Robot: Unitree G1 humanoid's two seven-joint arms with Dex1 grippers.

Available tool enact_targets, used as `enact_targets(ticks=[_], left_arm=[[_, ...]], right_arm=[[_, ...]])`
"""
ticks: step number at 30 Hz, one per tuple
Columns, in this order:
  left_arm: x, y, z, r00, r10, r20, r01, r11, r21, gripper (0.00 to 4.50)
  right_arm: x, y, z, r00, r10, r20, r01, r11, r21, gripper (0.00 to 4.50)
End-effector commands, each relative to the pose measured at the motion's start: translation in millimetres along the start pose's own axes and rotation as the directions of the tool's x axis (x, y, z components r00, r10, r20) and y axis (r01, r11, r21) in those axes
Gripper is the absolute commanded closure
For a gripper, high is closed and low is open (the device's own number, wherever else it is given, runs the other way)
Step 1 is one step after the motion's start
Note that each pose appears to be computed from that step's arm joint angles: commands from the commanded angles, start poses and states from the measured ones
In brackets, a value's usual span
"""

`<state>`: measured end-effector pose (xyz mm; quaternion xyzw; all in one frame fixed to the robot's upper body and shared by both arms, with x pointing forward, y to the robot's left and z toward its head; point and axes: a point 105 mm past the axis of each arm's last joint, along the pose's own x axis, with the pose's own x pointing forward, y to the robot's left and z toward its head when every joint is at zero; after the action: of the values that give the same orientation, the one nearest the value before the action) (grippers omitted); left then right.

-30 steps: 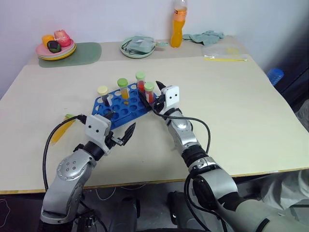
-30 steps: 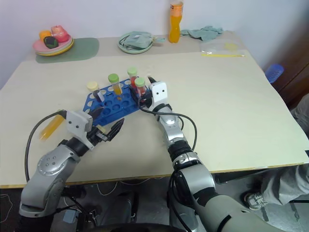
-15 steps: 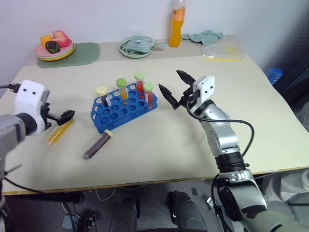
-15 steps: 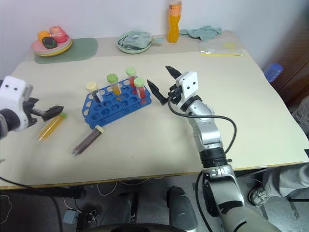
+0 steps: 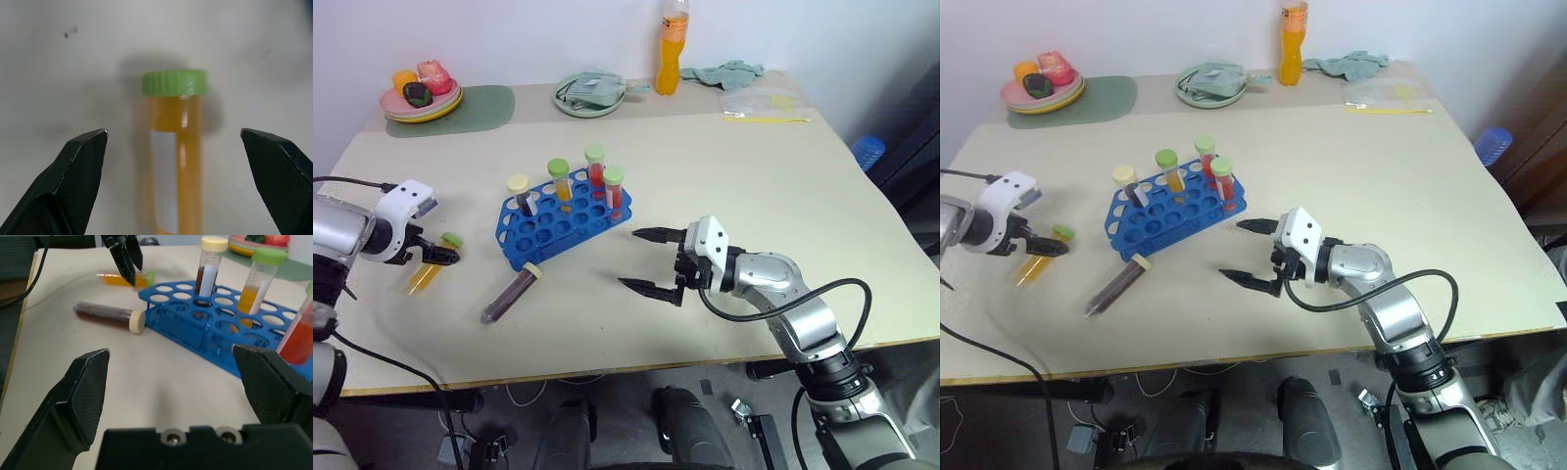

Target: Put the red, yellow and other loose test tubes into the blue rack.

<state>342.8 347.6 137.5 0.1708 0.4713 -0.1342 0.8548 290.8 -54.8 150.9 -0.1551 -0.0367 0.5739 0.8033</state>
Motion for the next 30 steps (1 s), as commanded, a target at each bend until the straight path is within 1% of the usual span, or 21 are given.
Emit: enact_targets(ticks=[1,3,8,9,10,12,13,14,15,16,17,18,19,20,23,24,25,26,27,29,30], left_arm=[[-0.9,9.5,-2.2,0.999,0.019,-0.034,-0.019,1.000,0.011,0.25],[2.9,11.1,-5.0,0.998,0.024,-0.054,-0.023,1.000,0.011,0.86],[-2.5,18.1,-10.9,0.998,0.026,-0.063,-0.025,0.999,0.020,3.37],[-5.3,20.7,-11.9,0.998,0.034,-0.059,-0.033,0.999,0.023,3.71],[-10.9,25.4,-11.4,0.998,0.050,-0.039,-0.050,0.999,0.019,3.72],[-28.5,39.1,-1.6,0.990,0.114,0.081,-0.114,0.993,-0.001,3.72],[-40.6,44.8,13.2,0.964,0.152,0.217,-0.156,0.988,0.004,3.72],[-54.2,47.7,29.8,0.914,0.182,0.364,-0.198,0.980,0.006,3.72],[-73.0,45.8,48.2,0.823,0.207,0.529,-0.249,0.969,0.008,3.72],[-88.8,43.7,57.1,0.744,0.226,0.629,-0.289,0.957,-0.001,3.72],[-100.2,39.5,60.1,0.684,0.244,0.687,-0.320,0.947,-0.017,3.72],[-112.8,20.4,62.2,0.624,0.192,0.757,-0.286,0.958,-0.007,3.72],[-124.9,-12.0,61.9,0.561,0.066,0.825,-0.187,0.981,0.048,3.72],[-135.1,-36.7,57.7,0.514,-0.022,0.857,-0.125,0.987,0.101,3.72],[-154.4,-111.7,46.1,0.384,-0.244,0.890,-0.038,0.960,0.279,3.72],[-151.6,-144.3,46.8,0.347,-0.311,0.885,0.002,0.944,0.331,3.72],[-150.4,-165.7,46.9,0.323,-0.349,0.880,0.032,0.933,0.358,3.72],[-136.3,-183.7,58.0,0.293,-0.304,0.907,0.035,0.951,0.308,3.72],[-126.0,-194.1,71.2,0.262,-0.223,0.939,-0.001,0.973,0.231,3.72],[-116.6,-202.1,90.4,0.190,-0.079,0.979,-0.102,0.990,0.100,3.72],[-110.5,-202.6,96.9,0.170,-0.024,0.985,-0.134,0.990,0.048,3.72]], right_arm=[[-2.8,1.4,12.2,1.000,-0.008,0.029,0.009,0.999,-0.036,0.01],[-2.1,2.3,12.3,1.000,-0.010,0.029,0.011,0.999,-0.036,0.00],[0.5,3.7,13.7,1.000,-0.005,0.031,0.007,0.999,-0.044,0.00],[0.7,3.7,13.8,1.000,-0.004,0.030,0.006,0.999,-0.046,0.00],[0.7,3.3,13.7,1.000,-0.005,0.029,0.006,0.999,-0.049,0.00],[0.3,1.9,13.1,1.000,-0.008,0.027,0.010,0.999,-0.051,0.00],[0.1,1.3,12.4,1.000,-0.012,0.026,0.013,0.999,-0.050,0.00],[0.0,1.0,11.7,1.000,-0.015,0.024,0.016,0.999,-0.049,0.00],[0.0,0.8,10.5,1.000,-0.019,0.022,0.020,0.999,-0.046,0.00],[-0.3,0.8,9.8,1.000,-0.022,0.021,0.023,0.999,-0.044,0.00],[-0.6,0.9,8.9,1.000,-0.025,0.019,0.025,0.999,-0.042,0.00],[-0.2,1.0,7.4,0.999,-0.028,0.018,0.029,0.999,-0.035,0.00],[0.2,1.1,5.7,0.999,-0.031,0.016,0.032,0.999,-0.029,0.00],[0.5,1.1,4.6,0.999,-0.033,0.014,0.034,0.999,-0.025,0.00],[0.6,0.7,1.4,0.999,-0.034,0.009,0.035,0.999,-0.014,0.00],[2.3,-0.1,-0.4,0.999,-0.033,0.007,0.033,0.999,-0.009,0.00],[3.4,-1.0,-1.6,0.999,-0.032,0.005,0.032,0.999,-0.006,0.00],[6.5,-3.1,-2.9,0.999,-0.031,0.005,0.031,1.000,-0.004,0.00],[9.3,-4.7,-3.7,1.000,-0.030,0.005,0.030,1.000,-0.003,0.00],[13.1,-6.3,-3.9,1.000,-0.024,0.008,0.024,1.000,-0.008,0.00],[14.0,-6.6,-3.8,1.000,-0.023,0.010,0.023,1.000,-0.009,0.00]])
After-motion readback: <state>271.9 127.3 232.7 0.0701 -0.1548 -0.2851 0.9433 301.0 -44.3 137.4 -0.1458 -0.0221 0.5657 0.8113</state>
